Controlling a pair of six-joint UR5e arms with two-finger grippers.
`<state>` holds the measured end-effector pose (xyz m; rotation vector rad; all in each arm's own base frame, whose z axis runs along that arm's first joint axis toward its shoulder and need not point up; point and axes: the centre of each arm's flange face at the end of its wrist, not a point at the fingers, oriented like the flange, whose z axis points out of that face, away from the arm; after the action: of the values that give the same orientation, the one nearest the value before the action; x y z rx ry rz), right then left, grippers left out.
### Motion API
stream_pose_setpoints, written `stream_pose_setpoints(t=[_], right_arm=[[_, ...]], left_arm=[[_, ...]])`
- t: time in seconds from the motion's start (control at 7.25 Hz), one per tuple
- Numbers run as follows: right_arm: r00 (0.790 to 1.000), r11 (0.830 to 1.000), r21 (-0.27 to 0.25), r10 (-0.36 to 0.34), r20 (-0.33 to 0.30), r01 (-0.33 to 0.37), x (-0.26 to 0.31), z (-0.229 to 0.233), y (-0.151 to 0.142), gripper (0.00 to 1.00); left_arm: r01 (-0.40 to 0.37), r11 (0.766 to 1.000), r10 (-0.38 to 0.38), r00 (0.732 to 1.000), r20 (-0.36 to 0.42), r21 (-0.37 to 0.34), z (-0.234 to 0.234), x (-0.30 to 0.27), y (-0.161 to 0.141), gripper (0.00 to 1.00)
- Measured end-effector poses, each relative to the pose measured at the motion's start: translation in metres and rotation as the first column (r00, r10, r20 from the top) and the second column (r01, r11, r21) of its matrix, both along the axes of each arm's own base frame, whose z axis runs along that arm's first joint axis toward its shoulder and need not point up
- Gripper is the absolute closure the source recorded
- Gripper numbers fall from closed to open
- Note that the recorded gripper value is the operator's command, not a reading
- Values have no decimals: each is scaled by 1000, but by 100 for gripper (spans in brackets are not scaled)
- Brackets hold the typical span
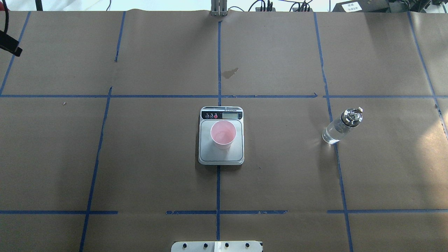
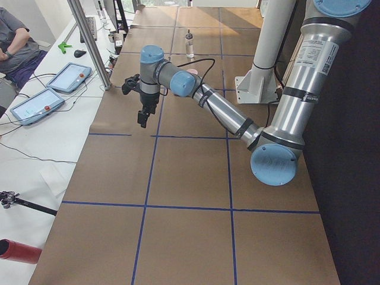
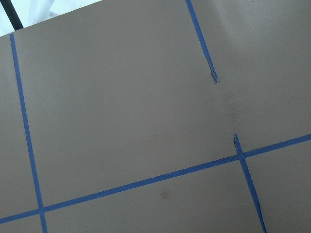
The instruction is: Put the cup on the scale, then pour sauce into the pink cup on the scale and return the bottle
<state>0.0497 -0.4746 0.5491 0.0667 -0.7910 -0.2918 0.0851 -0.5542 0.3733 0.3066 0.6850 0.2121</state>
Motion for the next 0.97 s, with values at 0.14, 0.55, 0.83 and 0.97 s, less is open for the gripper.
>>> stream_pose_setpoints(t=[0.14, 0.55, 0.83, 0.97], right_arm=[[1000, 1000, 6, 1, -7, -1, 8, 20, -3, 0], [999, 1000, 10, 21, -26, -21, 12, 94, -12, 0], [995, 995, -26, 95, -29, -96, 12, 110, -15, 0], [993, 993, -33, 114, -29, -115, 12, 109, -17, 0]], left_arm=[[-60, 998, 59, 998, 37, 32, 30, -29, 3, 0], [-74, 995, 78, 994, 71, -62, 152, -124, 8, 0], [-66, 995, 70, 996, 59, -77, 172, -136, 11, 0], [-67, 995, 72, 996, 58, -77, 180, -137, 10, 0]])
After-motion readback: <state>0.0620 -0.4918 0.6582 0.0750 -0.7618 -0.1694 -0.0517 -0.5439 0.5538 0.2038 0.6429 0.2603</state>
